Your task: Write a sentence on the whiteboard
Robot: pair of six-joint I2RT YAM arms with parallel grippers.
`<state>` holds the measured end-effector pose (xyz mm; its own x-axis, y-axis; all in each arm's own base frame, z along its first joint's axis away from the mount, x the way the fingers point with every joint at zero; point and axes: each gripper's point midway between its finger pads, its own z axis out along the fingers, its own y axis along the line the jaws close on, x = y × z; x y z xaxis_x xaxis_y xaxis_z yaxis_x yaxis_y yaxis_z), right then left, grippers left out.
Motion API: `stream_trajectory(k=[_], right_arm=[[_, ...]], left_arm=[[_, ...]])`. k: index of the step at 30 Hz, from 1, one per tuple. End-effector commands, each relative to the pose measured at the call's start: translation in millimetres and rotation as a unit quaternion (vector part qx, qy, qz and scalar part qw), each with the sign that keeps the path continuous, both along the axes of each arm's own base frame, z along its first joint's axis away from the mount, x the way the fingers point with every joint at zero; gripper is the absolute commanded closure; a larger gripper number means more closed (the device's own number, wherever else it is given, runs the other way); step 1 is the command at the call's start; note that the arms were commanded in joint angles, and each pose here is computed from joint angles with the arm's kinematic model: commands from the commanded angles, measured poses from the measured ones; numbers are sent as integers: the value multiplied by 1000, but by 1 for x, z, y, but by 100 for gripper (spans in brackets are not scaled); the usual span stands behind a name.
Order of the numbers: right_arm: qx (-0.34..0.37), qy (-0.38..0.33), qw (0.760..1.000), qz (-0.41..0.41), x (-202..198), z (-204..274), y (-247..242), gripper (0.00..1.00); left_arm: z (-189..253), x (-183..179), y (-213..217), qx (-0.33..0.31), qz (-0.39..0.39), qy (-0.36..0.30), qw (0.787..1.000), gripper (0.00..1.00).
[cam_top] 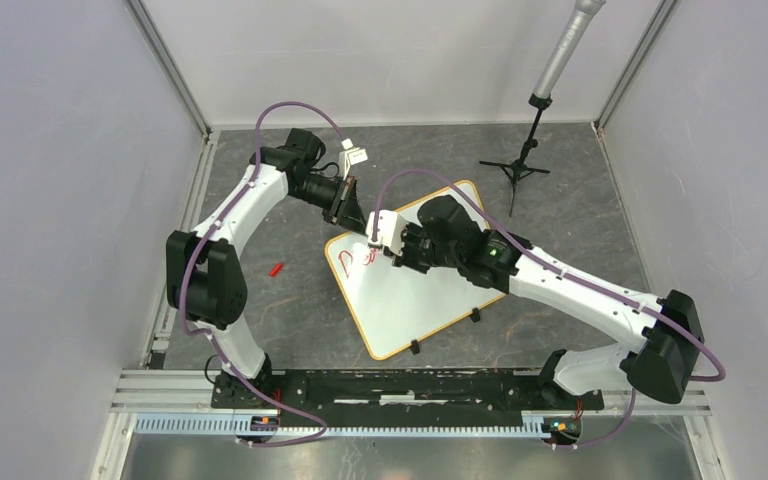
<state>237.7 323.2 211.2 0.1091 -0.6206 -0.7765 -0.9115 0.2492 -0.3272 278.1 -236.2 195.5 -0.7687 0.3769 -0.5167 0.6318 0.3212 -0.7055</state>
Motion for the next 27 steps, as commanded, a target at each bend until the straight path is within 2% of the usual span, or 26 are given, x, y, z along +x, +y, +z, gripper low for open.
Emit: stream_trajectory(k=[1,14,27], right_arm=[[-1,4,1000,1,-4,-3,-5,100],[-15,-15,1000,-7,-1,2,-15,100],[4,-33,999,-14,9,22,-6,100]], left_arm=[[-13,-10,-9,16,-31,0,999,97],[-12,-11,-8,16,-32,-1,999,98],[-10,-11,-8,15,-31,-3,999,98]])
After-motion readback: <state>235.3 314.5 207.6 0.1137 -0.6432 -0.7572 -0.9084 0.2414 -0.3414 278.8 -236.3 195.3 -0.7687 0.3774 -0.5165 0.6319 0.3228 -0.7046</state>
